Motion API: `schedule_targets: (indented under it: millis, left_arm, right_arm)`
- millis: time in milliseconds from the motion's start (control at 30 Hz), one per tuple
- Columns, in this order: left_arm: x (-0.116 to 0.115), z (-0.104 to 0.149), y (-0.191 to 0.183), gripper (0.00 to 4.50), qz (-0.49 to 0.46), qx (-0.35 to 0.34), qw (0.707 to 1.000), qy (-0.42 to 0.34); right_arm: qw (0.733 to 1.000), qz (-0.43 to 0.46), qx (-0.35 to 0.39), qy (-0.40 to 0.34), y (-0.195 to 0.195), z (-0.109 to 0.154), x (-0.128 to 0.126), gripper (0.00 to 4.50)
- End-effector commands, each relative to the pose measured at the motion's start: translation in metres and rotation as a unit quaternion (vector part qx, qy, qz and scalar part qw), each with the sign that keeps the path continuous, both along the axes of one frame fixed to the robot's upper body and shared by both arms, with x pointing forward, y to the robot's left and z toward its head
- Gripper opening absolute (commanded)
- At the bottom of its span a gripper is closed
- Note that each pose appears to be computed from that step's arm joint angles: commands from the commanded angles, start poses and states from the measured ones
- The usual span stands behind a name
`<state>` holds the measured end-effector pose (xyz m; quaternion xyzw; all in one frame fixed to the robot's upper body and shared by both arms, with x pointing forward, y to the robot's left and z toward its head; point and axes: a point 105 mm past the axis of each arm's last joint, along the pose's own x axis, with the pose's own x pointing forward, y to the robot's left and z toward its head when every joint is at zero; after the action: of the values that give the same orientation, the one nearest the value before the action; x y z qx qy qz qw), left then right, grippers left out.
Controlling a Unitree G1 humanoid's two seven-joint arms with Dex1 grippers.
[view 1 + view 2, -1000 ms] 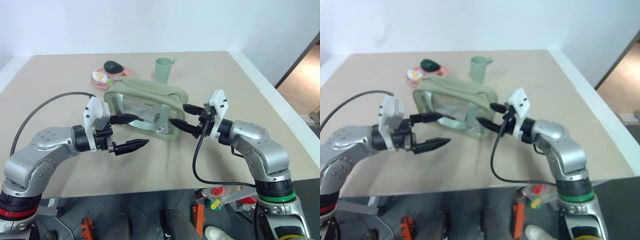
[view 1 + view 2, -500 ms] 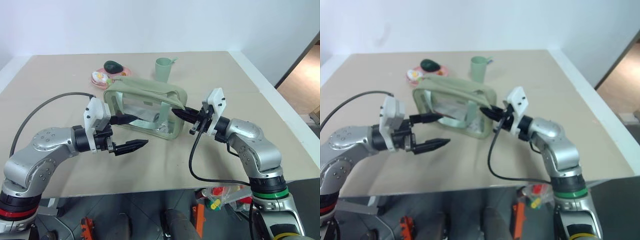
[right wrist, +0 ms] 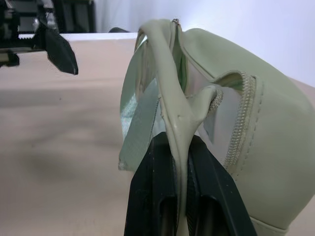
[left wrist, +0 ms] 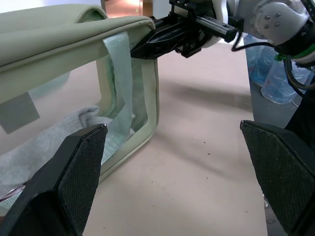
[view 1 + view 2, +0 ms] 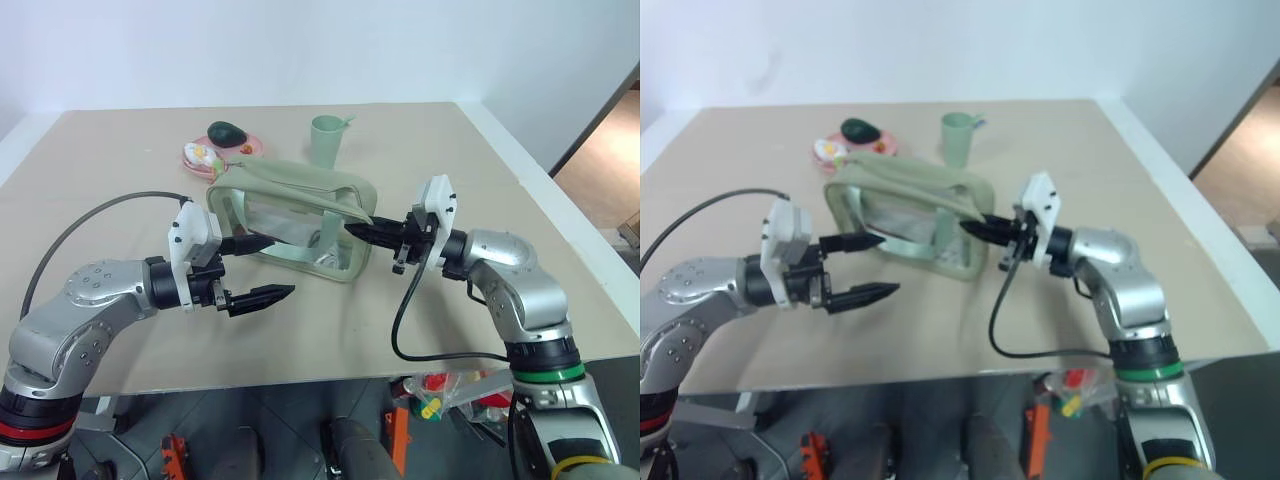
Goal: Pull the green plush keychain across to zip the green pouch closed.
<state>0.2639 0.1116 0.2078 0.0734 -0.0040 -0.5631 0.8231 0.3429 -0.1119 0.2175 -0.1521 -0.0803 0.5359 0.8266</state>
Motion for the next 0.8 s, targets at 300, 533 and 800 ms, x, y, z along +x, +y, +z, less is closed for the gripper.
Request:
schedule_targets:
  millis: [300,533,800]
  left_arm:
    - [-0.006,0.009,0.006,4.50,0.014,0.004,1.000,-0.026]
    - [-0.007,0.009,0.008,4.50,0.020,0.008,0.999,-0.025]
    - [-0.006,0.010,0.006,4.50,0.012,0.012,0.999,-0.026]
  right_arm:
    - [0.994,0.084,-0.021,-0.068,-0.012,0.037,-0.005,0.03]
    - [0.985,0.142,-0.014,-0.097,0.013,0.057,-0.032,0.03]
    - [0.992,0.101,-0.017,-0.079,0.001,0.038,-0.017,0.03]
